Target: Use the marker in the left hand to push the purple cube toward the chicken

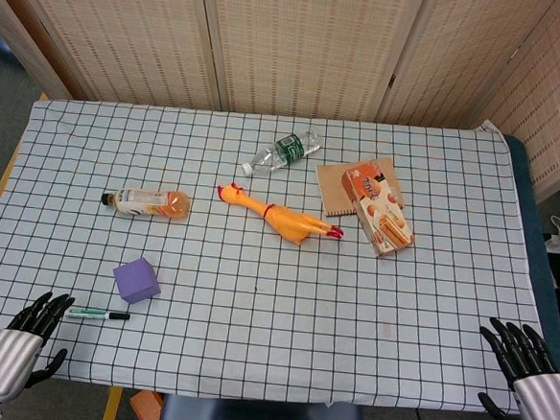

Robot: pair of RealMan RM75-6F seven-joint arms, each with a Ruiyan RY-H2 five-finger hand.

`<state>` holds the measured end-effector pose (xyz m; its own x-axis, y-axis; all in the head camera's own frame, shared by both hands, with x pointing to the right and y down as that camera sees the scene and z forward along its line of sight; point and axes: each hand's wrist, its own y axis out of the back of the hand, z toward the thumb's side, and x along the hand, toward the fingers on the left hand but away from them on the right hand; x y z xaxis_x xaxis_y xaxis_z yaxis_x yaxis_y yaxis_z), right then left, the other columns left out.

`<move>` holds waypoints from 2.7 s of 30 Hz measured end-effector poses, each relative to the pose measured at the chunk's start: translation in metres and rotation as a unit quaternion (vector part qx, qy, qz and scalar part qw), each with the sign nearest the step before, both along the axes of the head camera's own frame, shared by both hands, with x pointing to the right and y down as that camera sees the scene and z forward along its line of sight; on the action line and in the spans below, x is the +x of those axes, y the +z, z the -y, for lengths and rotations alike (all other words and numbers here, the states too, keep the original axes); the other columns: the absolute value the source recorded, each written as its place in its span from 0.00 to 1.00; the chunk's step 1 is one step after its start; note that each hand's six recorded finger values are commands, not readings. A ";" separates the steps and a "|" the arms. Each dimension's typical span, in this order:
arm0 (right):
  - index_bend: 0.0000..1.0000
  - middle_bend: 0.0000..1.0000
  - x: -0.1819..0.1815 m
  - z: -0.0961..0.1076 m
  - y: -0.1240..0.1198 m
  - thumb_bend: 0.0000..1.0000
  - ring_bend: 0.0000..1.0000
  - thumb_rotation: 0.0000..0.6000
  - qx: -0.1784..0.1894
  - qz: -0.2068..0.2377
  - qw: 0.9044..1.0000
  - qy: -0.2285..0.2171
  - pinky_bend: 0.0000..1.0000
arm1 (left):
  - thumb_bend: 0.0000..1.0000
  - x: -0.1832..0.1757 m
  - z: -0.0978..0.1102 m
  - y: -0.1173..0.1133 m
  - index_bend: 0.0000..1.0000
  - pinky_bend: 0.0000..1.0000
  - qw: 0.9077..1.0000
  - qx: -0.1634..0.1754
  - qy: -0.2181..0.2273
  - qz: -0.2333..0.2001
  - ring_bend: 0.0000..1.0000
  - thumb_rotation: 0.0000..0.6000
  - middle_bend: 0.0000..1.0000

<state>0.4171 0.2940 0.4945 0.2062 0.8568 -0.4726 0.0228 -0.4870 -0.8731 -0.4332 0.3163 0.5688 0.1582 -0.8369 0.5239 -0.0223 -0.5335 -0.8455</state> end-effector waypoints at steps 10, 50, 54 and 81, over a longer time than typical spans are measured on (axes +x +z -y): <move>0.00 0.00 -0.003 0.002 0.003 0.11 0.00 1.00 -0.005 0.003 1.000 -0.005 0.00 | 0.38 0.010 -0.006 0.018 0.13 0.45 0.997 0.016 0.054 0.056 0.09 1.00 0.12; 0.00 0.00 -0.003 0.003 0.013 0.11 0.00 1.00 -0.016 -0.016 1.000 -0.002 0.00 | 0.39 -0.006 0.019 0.125 0.47 0.91 0.983 0.035 0.122 0.133 0.72 1.00 0.48; 0.00 0.00 -0.003 0.003 0.013 0.11 0.00 1.00 -0.017 -0.017 1.000 -0.002 0.00 | 0.39 -0.007 0.019 0.129 0.49 0.92 0.981 0.033 0.126 0.141 0.72 1.00 0.50; 0.00 0.00 -0.003 0.003 0.014 0.11 0.00 1.00 -0.016 -0.019 1.000 -0.002 0.00 | 0.52 -0.011 0.022 0.131 0.70 0.94 0.979 0.038 0.125 0.158 0.77 1.00 0.69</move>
